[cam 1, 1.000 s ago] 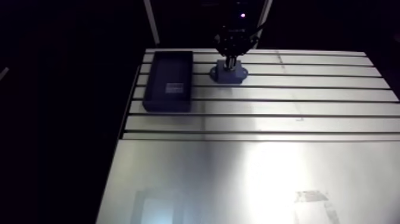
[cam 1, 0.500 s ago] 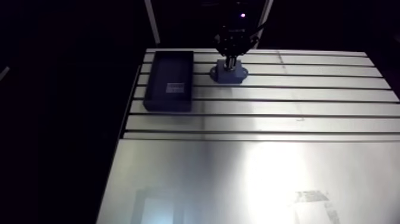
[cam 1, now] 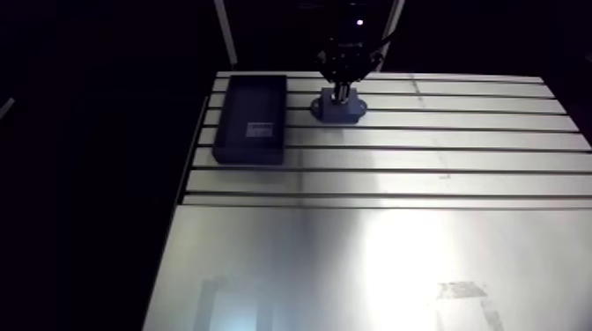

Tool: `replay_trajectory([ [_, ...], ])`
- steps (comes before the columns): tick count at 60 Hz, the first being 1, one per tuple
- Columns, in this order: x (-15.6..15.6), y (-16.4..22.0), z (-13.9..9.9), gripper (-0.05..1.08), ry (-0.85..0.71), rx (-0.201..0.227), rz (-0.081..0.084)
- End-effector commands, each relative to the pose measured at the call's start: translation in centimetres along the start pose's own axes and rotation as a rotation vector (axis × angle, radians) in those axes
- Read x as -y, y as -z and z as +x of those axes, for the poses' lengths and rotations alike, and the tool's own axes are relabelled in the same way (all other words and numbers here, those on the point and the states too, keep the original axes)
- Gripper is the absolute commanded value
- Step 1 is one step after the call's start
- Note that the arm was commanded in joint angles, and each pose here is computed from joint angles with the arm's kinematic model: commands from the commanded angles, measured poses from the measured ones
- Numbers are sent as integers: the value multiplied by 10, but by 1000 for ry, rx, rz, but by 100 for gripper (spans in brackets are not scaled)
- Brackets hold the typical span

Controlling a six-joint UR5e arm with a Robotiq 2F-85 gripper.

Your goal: Pick up the bearing and press it into the housing until flush.

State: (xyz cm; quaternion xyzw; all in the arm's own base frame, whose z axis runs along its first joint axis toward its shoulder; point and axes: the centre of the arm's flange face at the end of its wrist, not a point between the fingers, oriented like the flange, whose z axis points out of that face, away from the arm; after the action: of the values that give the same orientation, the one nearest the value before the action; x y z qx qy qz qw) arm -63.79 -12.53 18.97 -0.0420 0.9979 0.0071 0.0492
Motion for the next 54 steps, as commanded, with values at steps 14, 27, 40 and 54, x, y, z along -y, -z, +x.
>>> replay_trajectory([
  [14, 0, -1, -1, 104, 0, 3, -1],
  [27, 0, -1, 0, 104, 2, 2, -1],
  [40, 0, -1, 0, 104, 2, 1, -1],
  [54, 0, -2, 0, 104, 2, 3, -1],
])
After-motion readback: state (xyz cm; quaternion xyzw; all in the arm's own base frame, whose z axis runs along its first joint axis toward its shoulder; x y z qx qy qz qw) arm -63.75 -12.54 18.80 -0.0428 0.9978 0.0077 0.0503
